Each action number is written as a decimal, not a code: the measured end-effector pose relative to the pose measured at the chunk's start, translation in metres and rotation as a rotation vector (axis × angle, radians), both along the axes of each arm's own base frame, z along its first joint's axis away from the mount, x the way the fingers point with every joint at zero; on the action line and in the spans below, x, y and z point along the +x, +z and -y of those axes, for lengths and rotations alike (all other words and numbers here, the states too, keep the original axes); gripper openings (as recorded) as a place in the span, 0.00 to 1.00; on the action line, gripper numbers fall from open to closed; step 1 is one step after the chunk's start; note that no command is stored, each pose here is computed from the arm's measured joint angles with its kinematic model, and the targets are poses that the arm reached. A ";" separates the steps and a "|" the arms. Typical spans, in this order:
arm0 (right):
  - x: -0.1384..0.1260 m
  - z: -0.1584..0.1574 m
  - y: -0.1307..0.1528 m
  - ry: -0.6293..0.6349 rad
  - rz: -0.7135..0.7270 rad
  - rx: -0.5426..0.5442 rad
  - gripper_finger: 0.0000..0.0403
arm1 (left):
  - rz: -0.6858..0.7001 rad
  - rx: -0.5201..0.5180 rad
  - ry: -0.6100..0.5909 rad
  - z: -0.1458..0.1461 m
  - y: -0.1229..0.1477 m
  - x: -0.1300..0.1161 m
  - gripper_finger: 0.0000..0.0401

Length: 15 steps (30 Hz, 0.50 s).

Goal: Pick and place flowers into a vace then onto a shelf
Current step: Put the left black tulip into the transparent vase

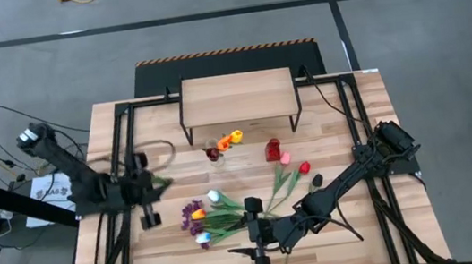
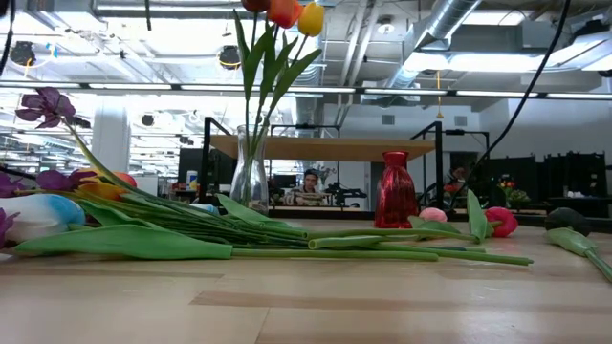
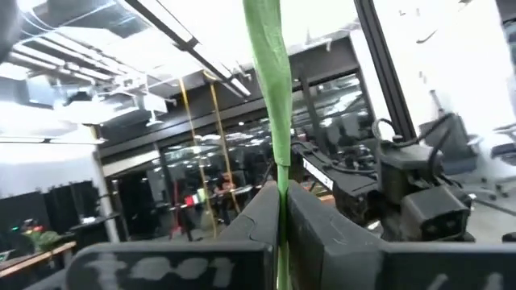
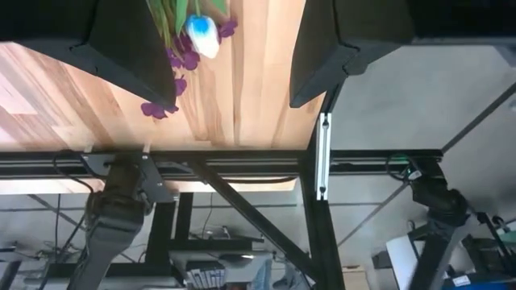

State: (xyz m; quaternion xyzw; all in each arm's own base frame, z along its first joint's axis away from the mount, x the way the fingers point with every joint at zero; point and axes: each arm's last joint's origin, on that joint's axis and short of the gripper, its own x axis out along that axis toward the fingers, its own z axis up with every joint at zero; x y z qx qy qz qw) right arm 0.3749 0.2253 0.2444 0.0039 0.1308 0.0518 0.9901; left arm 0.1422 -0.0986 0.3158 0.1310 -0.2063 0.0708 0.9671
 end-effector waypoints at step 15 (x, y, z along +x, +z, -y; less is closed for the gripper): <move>0.002 0.003 0.000 -0.007 -0.003 -0.003 0.57 | -0.043 -0.034 -0.196 -0.090 0.011 -0.037 0.00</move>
